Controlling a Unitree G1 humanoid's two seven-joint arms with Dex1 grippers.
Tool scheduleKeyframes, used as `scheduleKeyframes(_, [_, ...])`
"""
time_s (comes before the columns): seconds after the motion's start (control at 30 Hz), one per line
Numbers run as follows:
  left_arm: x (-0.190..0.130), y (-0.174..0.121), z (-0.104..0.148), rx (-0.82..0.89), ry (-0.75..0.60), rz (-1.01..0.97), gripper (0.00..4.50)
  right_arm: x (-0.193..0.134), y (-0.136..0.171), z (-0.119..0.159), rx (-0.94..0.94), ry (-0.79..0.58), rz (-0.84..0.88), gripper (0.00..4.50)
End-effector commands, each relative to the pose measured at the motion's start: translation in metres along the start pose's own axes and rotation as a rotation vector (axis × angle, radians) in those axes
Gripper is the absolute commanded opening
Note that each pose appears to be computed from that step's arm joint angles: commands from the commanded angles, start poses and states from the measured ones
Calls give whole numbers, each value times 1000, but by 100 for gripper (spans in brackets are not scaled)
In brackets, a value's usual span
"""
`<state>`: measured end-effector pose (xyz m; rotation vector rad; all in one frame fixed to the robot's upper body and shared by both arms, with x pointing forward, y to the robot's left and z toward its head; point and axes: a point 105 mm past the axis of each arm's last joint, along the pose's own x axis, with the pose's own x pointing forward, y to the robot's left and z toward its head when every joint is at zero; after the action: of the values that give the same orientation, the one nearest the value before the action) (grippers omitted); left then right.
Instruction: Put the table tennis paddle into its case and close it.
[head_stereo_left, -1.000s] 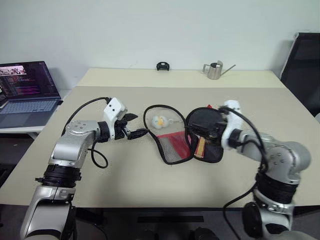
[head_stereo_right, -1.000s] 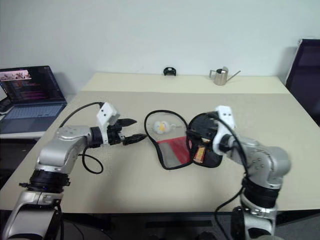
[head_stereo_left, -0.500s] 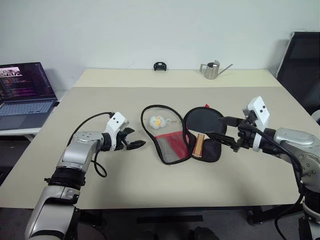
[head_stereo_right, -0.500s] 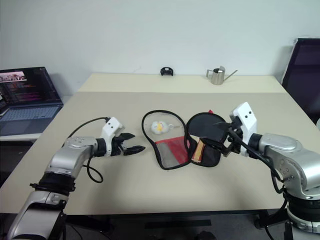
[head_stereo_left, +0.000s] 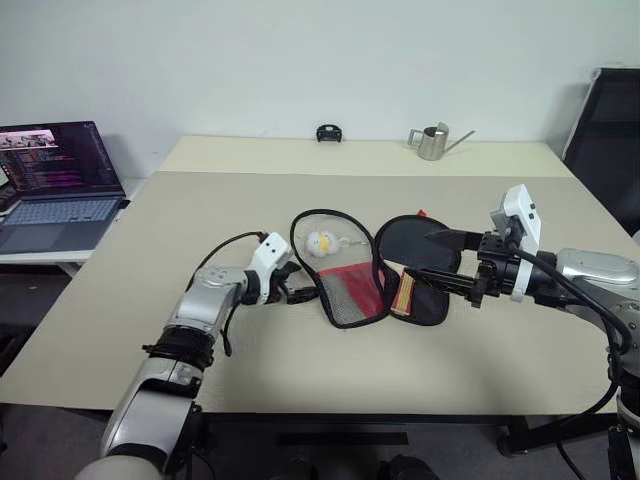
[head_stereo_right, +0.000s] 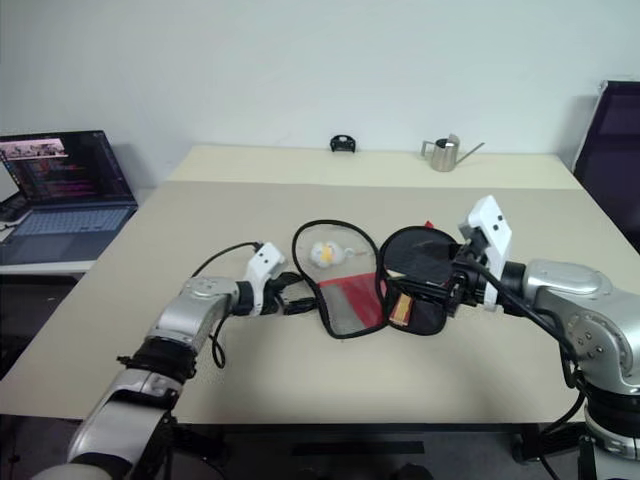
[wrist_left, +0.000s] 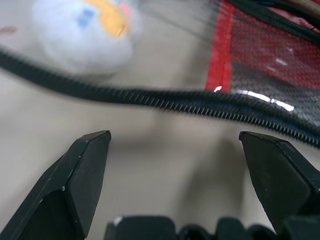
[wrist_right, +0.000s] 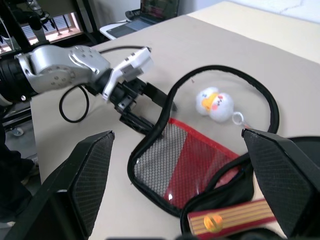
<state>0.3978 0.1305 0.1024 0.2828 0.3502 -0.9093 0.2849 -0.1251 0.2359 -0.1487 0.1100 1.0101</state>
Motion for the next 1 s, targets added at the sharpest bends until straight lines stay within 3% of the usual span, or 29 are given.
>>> scheduleKeyframes(0.03, [12, -7, 30, 81, -58, -39, 450, -3, 3, 11, -47, -36, -2, 449])
scheduleKeyframes(0.43, [51, -42, 118, 254, -216, -204, 450, -12, 4, 11, -29, -46, -47, 449])
scheduleKeyframes(0.73, [93, -76, 128, 247, -231, -244, 450, -21, -1, 9, -18, -40, -128, 449])
scheduleKeyframes(1.0, [84, -67, 124, 230, -261, -248, 450, -20, -13, -3, 23, -11, -208, 449])
